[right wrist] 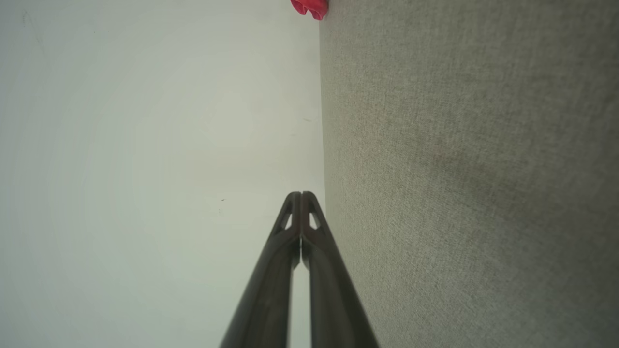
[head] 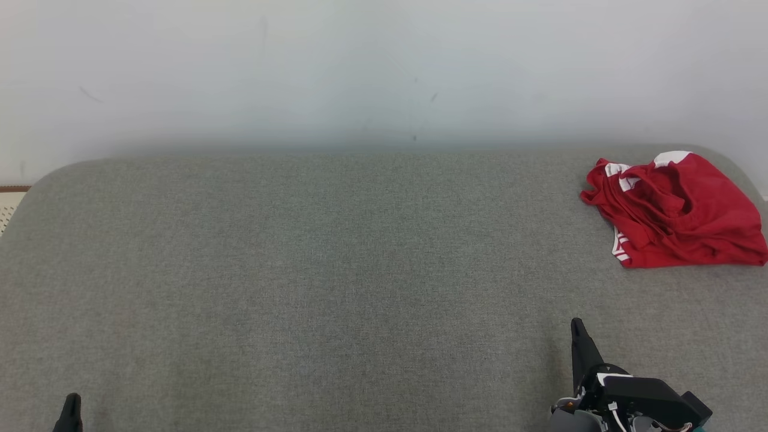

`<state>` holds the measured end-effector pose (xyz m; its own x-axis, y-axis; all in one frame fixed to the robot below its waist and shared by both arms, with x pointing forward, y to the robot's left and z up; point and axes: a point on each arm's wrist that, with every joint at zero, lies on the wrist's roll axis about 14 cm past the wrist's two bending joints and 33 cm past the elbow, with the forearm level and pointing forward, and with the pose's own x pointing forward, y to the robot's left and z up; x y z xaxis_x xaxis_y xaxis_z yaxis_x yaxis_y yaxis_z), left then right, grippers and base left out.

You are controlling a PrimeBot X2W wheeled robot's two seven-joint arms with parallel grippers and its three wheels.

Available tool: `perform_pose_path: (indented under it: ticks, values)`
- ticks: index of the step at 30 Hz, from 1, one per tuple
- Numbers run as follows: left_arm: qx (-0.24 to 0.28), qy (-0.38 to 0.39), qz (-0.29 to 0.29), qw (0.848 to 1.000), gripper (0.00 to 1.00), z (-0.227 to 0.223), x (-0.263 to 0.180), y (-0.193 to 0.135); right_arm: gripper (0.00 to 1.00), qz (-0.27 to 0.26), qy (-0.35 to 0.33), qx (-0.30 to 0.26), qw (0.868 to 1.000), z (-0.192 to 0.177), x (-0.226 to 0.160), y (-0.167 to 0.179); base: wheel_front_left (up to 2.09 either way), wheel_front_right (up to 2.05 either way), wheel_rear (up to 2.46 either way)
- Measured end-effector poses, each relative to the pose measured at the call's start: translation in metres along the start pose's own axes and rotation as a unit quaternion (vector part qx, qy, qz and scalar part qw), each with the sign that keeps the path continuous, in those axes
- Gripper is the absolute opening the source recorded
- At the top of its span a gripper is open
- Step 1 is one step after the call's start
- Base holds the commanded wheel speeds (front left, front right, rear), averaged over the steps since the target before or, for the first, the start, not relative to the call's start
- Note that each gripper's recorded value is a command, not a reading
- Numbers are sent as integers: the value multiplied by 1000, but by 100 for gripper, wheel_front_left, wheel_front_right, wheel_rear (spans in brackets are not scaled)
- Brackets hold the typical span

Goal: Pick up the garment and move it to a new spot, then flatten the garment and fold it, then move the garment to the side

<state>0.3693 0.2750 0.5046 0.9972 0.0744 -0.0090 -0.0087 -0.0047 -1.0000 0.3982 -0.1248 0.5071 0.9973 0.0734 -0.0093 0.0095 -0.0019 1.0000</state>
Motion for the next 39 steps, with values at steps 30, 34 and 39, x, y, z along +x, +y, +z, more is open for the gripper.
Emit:
perform_pose_path:
  ticks: [30, 34, 39]
  values:
    - [0, 0, 0, 1000, 0, 0, 0, 0, 0, 0, 0, 0, 1000, 0, 0, 0, 0, 0, 0]
    - [0, 0, 0, 1000, 0, 0, 0, 0, 0, 0, 0, 0, 1000, 0, 0, 0, 0, 0, 0]
    - [0, 0, 0, 1000, 0, 0, 0, 0, 0, 0, 0, 0, 1000, 0, 0, 0, 0, 0, 0]
